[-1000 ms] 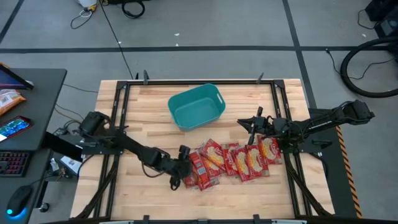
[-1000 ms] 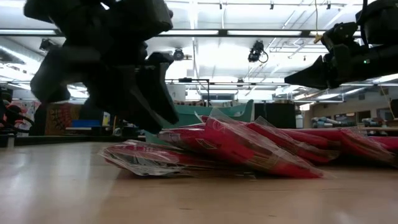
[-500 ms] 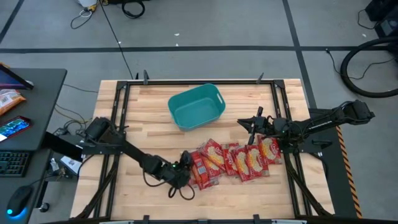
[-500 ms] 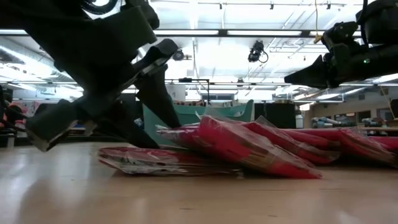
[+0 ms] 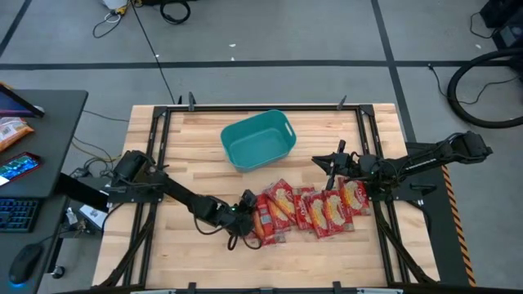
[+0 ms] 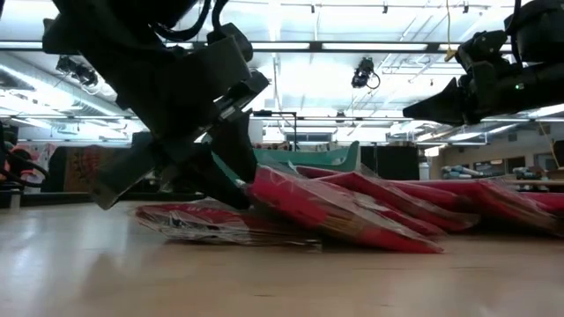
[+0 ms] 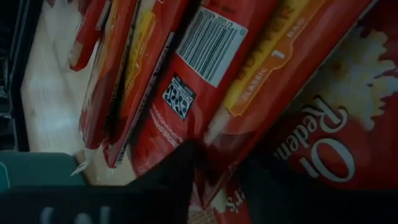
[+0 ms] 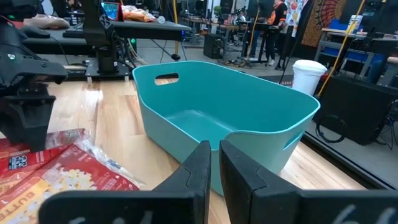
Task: Sort popcorn bags into baskets
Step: Put the red popcorn bag into the green bin
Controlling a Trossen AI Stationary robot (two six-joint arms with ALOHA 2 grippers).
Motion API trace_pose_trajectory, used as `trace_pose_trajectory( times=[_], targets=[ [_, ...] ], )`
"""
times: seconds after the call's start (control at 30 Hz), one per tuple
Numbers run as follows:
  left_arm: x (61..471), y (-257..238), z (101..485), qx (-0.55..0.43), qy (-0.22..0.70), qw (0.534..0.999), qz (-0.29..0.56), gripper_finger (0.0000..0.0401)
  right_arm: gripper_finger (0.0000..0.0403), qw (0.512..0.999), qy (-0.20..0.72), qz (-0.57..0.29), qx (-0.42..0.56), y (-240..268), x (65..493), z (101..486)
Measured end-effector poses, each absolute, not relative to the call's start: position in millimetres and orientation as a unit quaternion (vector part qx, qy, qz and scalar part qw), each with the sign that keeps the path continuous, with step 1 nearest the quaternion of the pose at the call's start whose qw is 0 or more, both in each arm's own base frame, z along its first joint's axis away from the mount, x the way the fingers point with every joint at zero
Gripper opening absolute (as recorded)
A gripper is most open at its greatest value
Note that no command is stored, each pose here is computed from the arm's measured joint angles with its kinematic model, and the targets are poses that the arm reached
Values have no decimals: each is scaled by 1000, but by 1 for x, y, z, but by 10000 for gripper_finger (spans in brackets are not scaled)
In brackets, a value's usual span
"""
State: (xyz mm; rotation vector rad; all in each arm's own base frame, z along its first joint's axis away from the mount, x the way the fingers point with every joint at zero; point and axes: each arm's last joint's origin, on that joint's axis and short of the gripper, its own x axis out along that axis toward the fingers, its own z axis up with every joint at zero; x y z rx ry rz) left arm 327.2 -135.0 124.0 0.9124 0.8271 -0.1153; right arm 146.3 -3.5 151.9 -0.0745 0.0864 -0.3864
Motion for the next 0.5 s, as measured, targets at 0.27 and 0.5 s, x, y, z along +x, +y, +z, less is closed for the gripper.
trace_pose_trajectory(
  times=[0.27, 0.5],
  targets=[
    [317, -132, 134, 416, 415, 807, -57, 12, 39, 980, 43, -192, -37, -3, 146, 152],
    [297, -121, 188, 359, 401, 840, -61, 10, 39, 980, 43, -192, -37, -4, 146, 152]
  ],
)
